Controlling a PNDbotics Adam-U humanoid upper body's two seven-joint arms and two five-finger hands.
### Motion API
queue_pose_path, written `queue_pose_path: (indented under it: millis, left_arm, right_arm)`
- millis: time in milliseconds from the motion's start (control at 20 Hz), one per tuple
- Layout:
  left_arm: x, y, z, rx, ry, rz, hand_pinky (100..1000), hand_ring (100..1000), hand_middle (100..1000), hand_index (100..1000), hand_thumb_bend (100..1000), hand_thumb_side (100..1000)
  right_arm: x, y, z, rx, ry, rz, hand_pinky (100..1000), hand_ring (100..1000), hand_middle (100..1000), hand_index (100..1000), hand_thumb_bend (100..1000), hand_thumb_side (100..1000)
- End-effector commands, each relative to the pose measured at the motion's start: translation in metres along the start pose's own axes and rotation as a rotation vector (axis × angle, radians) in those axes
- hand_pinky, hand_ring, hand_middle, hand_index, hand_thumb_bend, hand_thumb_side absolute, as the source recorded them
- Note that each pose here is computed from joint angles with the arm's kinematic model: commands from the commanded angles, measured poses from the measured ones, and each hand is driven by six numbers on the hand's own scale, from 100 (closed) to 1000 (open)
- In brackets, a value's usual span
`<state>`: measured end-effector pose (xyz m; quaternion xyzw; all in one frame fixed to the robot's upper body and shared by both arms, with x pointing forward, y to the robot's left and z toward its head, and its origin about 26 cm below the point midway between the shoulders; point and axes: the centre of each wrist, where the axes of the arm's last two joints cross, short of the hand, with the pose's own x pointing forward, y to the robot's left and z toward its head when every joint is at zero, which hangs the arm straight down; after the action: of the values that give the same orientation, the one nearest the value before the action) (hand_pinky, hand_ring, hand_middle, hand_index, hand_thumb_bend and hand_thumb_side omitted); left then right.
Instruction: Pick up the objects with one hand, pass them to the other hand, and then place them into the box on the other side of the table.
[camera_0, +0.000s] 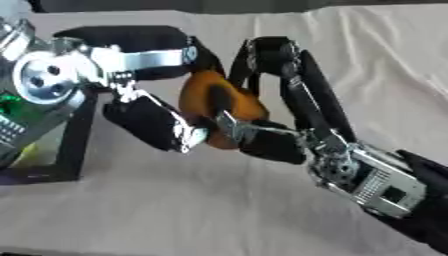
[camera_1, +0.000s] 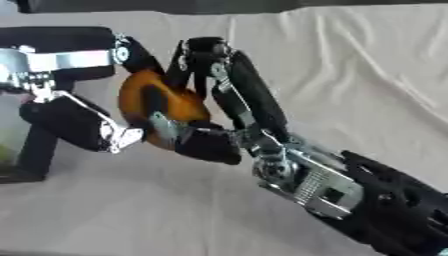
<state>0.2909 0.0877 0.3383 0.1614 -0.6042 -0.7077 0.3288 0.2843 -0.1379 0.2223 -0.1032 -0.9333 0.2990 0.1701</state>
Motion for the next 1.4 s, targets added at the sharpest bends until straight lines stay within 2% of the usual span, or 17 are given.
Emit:
queue_pose_path:
  millis: [50, 300, 400, 500, 650, 800, 850, 950, 1100, 1400]
  left_arm:
    - [0.008, 0.009, 0.006, -0.078, 0.123, 0.108, 751, 619, 407, 563, 100, 260]
    - [0.009, 0.006, 0.003, 0.011, 0.166, 0.106, 657, 506, 289, 428, 100, 262]
    - [0.009, 0.005, 0.003, 0.047, 0.186, 0.097, 630, 479, 272, 407, 100, 267]
    - [0.009, 0.005, 0.002, 0.083, 0.205, 0.082, 613, 470, 270, 400, 100, 271]
    - [0.008, 0.004, 0.001, 0.116, 0.223, 0.057, 603, 467, 274, 398, 100, 276]
    - [0.006, 0.004, 0.001, 0.136, 0.239, 0.034, 604, 469, 275, 394, 100, 283]
    - [0.005, 0.004, 0.001, 0.143, 0.242, 0.024, 602, 470, 275, 393, 100, 291]
    - [0.003, 0.005, 0.003, 0.155, 0.252, 0.004, 602, 472, 279, 393, 100, 293]
    - [-0.003, 0.006, 0.006, 0.178, 0.279, -0.036, 605, 477, 286, 393, 136, 312]
    - [-0.022, 0.008, 0.007, 0.212, 0.365, -0.087, 599, 478, 293, 393, 205, 342]
  right_arm:
    - [0.002, 0.0, -0.002, 0.002, -0.012, 0.006, 222, 512, 422, 449, 100, 232]
    - [0.002, 0.001, 0.0, -0.001, -0.009, 0.007, 233, 530, 430, 458, 100, 259]
    - [0.002, 0.001, 0.0, 0.002, -0.01, 0.011, 271, 558, 456, 487, 100, 100]
    - [0.002, 0.001, 0.001, 0.015, -0.009, 0.024, 306, 595, 484, 533, 100, 100]
    - [0.002, 0.001, 0.002, 0.058, 0.001, 0.054, 367, 667, 561, 632, 100, 100]
    - [0.001, 0.001, 0.004, 0.136, 0.039, 0.102, 445, 809, 728, 814, 100, 100]
    - [0.001, 0.001, 0.004, 0.163, 0.057, 0.123, 466, 840, 766, 853, 100, 147]
    - [0.0, 0.0, 0.004, 0.2, 0.087, 0.163, 490, 878, 807, 896, 100, 321]
    - [0.0, 0.0, 0.005, 0.227, 0.123, 0.21, 512, 914, 846, 924, 100, 434]
    - [-0.001, -0.001, 0.005, 0.217, 0.148, 0.235, 520, 931, 863, 936, 100, 468]
